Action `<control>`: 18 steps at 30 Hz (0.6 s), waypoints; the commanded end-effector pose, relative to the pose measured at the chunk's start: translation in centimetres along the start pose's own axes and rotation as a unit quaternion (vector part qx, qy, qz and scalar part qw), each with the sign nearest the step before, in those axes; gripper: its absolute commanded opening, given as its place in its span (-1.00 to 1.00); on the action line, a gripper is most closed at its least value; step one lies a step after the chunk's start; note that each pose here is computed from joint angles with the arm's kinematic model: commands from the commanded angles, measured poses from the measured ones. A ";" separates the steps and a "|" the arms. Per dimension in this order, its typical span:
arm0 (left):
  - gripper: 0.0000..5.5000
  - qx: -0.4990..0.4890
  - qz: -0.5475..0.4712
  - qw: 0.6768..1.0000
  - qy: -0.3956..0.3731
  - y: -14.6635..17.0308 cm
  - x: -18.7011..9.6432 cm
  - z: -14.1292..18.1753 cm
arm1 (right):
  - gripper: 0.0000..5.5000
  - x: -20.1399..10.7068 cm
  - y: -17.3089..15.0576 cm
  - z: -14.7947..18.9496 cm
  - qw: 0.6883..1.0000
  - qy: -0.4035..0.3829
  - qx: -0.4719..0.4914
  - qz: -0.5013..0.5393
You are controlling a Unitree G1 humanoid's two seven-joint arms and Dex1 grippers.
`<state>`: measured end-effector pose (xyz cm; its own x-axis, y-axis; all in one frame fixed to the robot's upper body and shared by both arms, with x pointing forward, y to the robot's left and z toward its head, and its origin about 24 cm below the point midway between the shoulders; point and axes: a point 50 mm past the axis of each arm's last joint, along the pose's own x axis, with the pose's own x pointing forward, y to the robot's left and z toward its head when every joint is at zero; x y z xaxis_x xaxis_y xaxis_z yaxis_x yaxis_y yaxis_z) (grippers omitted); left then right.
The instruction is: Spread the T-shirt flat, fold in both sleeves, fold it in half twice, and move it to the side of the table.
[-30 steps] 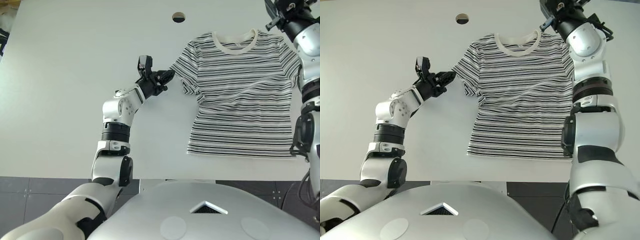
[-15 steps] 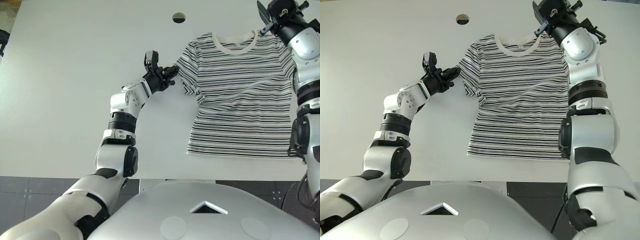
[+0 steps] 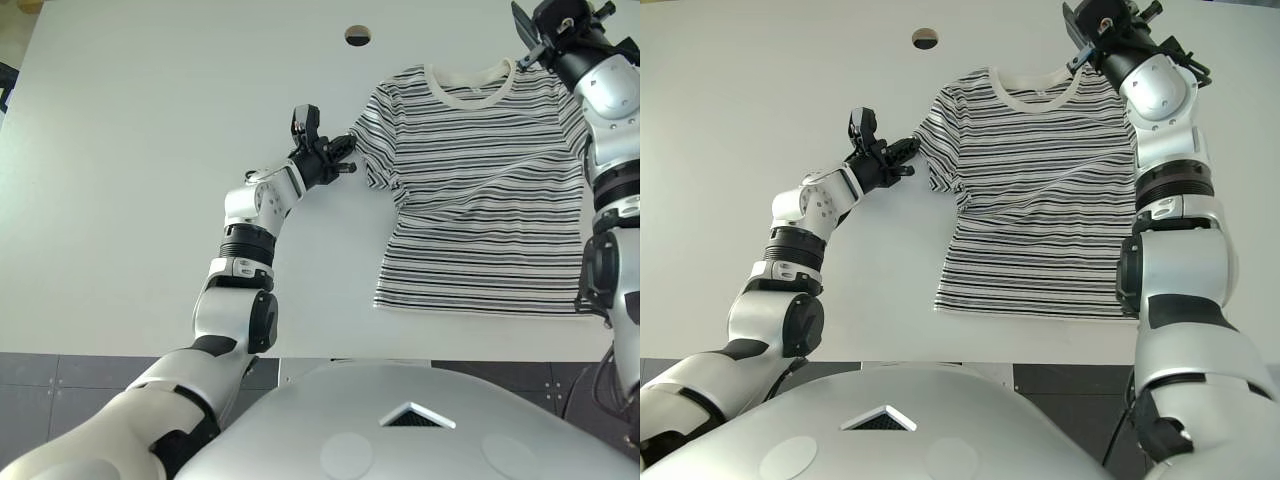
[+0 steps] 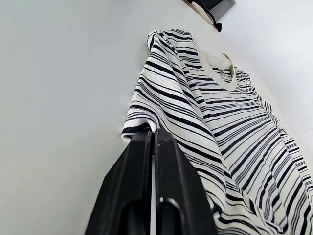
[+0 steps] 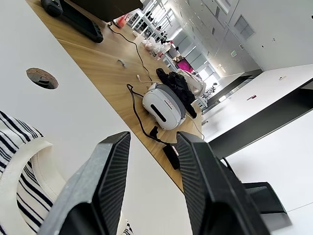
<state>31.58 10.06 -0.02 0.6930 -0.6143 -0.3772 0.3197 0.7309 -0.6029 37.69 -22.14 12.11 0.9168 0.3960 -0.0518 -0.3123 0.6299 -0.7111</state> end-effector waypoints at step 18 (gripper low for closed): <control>-0.96 -0.065 0.137 0.976 -0.154 9.9 -10.6 5.8 | -0.36 0.2 2.5 -0.2 0.999 -0.009 0.021 0.030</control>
<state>30.74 24.36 1.14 0.8929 -0.3028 -0.3333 0.0408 0.7916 -0.6097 37.21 -20.71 10.26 0.8980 0.4326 -0.0796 -0.3672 0.6376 -0.6773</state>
